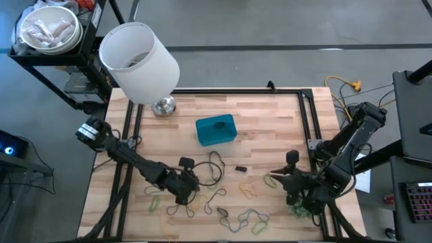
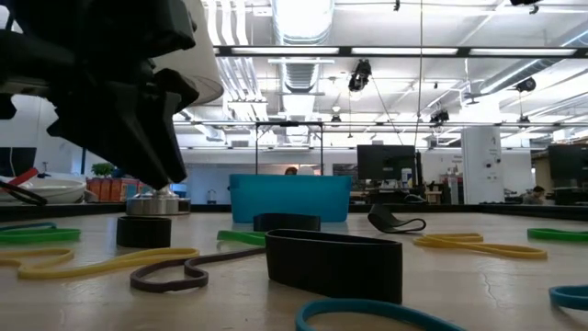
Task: Pick and place rubber bands into bin
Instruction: Put the black rubber band into the blue bin
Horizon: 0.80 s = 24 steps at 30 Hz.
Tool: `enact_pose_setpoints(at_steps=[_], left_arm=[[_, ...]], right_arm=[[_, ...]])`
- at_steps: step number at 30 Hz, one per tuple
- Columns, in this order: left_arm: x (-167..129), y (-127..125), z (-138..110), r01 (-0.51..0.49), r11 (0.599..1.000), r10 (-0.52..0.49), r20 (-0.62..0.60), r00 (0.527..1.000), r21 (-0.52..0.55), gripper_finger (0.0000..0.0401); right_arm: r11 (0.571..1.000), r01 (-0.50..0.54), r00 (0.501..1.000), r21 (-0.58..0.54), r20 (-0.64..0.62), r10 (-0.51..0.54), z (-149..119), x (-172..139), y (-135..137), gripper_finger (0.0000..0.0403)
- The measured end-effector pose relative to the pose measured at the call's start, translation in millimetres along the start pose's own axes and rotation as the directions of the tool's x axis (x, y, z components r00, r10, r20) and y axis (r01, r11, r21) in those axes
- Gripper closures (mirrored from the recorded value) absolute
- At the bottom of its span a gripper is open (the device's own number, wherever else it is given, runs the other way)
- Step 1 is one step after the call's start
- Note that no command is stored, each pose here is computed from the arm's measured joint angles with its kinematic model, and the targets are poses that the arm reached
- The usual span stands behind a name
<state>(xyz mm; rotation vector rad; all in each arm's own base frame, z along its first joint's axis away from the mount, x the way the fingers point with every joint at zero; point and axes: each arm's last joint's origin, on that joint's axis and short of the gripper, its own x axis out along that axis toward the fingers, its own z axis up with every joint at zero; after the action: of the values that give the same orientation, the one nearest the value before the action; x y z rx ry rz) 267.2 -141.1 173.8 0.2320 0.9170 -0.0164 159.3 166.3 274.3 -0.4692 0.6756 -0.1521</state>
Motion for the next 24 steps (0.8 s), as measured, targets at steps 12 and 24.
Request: enact_pose_setpoints(at_steps=[12,24], left_arm=[[0.9,-0.2,-4.4,0.004,1.0,-0.004,-0.027,1.0,-0.013,0.0296],[4.3,-4.0,-6.1,0.006,0.997,-0.009,-0.041,0.999,-0.076,0.0296]], right_arm=[[1.0,0.024,1.0,0.009,0.01,-0.024,-8.3,7.1,5.1,0.0346],[1.0,0.014,1.0,0.005,0.017,-0.014,-12.5,11.1,8.9,0.0346]])
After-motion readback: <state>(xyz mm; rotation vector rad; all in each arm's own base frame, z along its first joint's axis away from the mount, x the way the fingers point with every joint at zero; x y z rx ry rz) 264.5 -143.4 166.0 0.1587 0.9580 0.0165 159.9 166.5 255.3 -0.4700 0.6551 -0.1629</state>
